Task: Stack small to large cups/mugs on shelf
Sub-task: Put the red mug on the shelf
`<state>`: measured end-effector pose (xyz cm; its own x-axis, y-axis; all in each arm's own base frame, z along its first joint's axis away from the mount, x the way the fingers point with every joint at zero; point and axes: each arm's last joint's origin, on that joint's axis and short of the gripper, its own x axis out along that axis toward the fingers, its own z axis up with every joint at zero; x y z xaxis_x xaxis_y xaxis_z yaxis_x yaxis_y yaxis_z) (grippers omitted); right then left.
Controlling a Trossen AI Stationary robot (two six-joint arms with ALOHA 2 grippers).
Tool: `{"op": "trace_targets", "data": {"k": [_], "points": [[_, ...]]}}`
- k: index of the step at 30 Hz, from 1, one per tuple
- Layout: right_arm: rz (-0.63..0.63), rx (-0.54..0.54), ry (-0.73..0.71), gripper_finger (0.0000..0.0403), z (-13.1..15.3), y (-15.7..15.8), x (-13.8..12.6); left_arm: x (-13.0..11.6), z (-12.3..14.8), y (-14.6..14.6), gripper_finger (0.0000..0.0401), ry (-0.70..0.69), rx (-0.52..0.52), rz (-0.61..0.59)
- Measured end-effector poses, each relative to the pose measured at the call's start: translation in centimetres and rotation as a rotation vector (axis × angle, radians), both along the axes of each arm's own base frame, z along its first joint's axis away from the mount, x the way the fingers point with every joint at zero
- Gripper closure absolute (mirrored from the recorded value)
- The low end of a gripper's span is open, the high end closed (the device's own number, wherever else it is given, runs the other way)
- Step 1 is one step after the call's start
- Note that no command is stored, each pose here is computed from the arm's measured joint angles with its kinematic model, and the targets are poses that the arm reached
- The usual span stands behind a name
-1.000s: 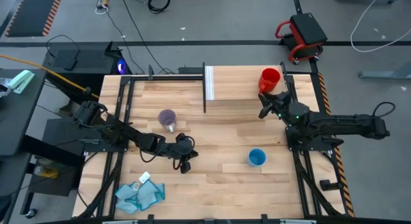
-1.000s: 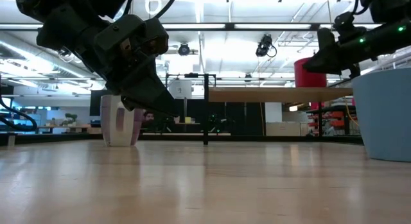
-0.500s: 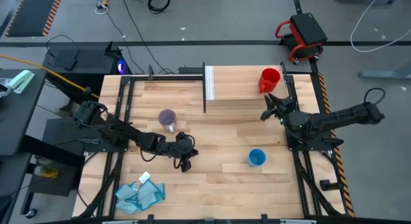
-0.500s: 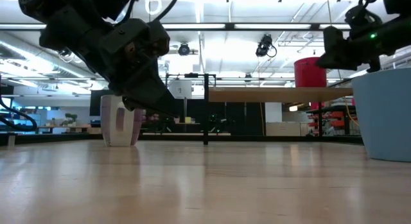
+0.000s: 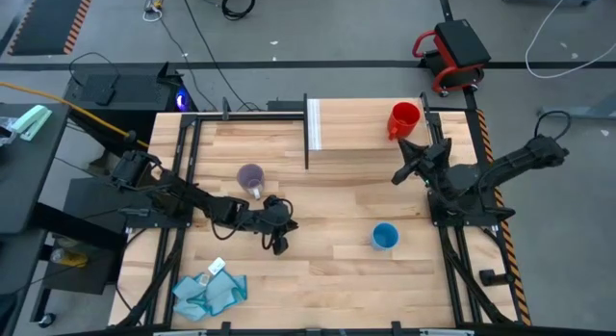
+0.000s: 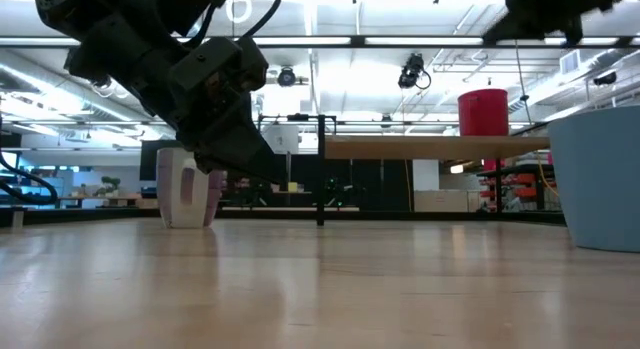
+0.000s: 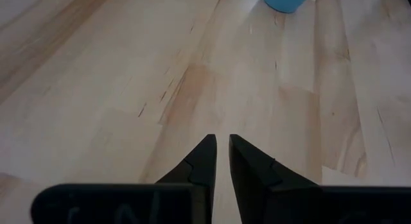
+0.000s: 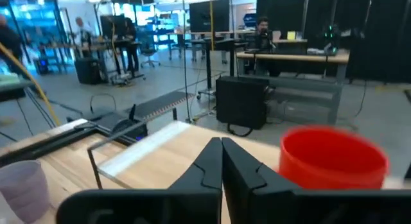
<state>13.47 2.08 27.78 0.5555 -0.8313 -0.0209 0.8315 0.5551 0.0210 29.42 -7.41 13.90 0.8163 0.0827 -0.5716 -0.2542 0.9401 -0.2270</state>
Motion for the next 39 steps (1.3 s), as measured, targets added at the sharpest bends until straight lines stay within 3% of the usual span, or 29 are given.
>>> {"op": "trace_targets", "data": {"k": [7,11,15,20,29,39], "points": [[-0.017,0.021,0.080,0.0398,6.3,0.6,3.1,0.0,0.0,0.0,0.0348,0.000,0.000,0.000],[0.006,0.155,0.151,0.0399,9.0,-0.6,4.2,0.0,0.0,0.0,0.0348,0.000,0.000,0.000],[-0.051,0.323,0.280,0.0399,10.5,-2.8,5.3,0.0,0.0,0.0,0.0350,0.000,0.000,0.000],[-0.109,0.418,0.376,0.0400,11.9,-5.0,7.4,0.0,0.0,0.1,0.0349,0.000,-0.001,0.003],[-0.180,0.691,0.626,0.0402,9.7,-9.2,8.9,0.0,0.0,0.1,0.0349,0.000,0.000,0.004],[-0.252,0.734,0.709,0.0402,7.7,-10.7,10.4,0.0,0.0,0.1,0.0350,0.000,0.001,0.003]]}}
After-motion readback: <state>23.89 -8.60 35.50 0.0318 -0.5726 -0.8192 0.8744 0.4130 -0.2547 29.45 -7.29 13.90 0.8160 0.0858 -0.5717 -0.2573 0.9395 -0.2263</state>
